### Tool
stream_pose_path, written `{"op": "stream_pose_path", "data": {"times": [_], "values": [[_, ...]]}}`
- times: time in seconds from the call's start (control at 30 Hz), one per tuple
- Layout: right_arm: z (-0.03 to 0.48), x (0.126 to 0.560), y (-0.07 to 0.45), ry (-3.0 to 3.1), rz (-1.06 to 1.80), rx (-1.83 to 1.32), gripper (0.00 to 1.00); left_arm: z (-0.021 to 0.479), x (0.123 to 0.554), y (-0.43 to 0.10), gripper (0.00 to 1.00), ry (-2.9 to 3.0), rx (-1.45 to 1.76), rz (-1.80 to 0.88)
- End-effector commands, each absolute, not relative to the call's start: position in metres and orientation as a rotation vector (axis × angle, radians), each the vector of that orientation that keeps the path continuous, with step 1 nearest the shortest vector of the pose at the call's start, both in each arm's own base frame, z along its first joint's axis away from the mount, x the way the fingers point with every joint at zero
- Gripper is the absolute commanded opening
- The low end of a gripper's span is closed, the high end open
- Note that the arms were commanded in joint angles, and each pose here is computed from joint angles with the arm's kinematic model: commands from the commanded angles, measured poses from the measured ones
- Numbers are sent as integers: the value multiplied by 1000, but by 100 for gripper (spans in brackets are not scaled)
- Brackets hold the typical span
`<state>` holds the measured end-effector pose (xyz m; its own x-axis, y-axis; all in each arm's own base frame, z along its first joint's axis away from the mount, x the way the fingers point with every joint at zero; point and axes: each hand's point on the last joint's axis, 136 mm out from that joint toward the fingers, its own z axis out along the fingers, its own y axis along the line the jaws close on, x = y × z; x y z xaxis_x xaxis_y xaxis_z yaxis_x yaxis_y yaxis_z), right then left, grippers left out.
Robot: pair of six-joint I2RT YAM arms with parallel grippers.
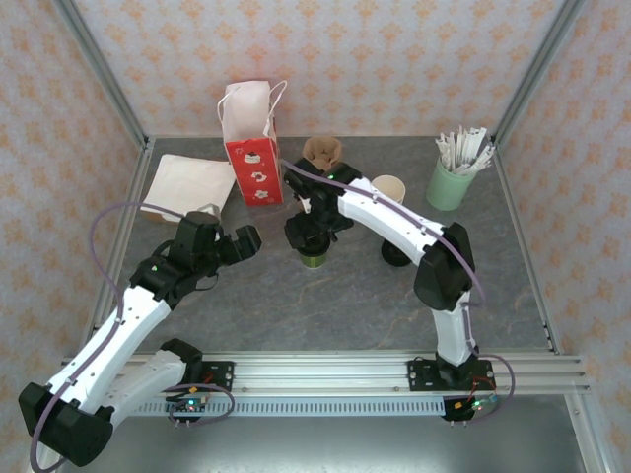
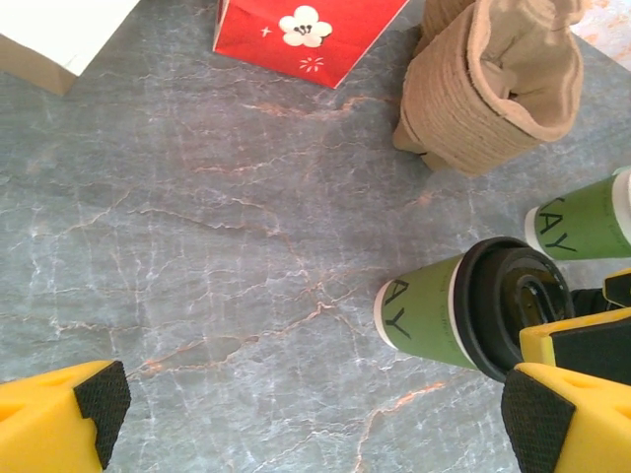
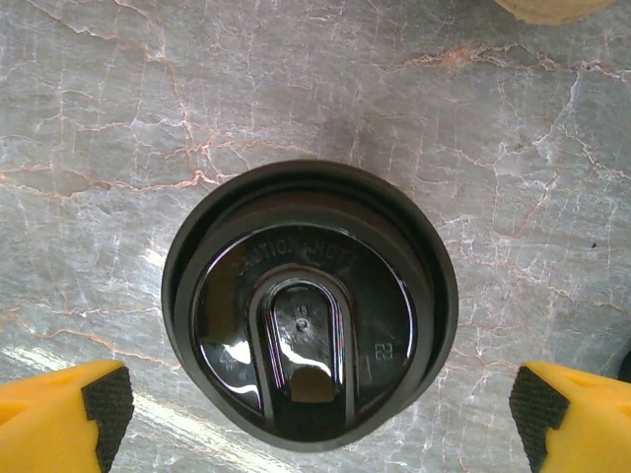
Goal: Pack the takeout coffee
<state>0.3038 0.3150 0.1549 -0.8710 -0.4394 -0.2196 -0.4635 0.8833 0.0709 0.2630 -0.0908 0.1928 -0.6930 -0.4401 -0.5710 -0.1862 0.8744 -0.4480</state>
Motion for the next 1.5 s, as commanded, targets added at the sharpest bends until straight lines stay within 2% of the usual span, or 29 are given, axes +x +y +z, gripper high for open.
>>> {"op": "stream_pose_path", "data": {"times": [0.0, 1.47], "values": [[154, 303, 310, 2867, 91, -751, 99, 187, 259, -77, 100, 2332, -483, -393], [108, 309, 325, 2930, 35, -808, 100, 182, 258, -76, 100, 2343, -480, -382]]}}
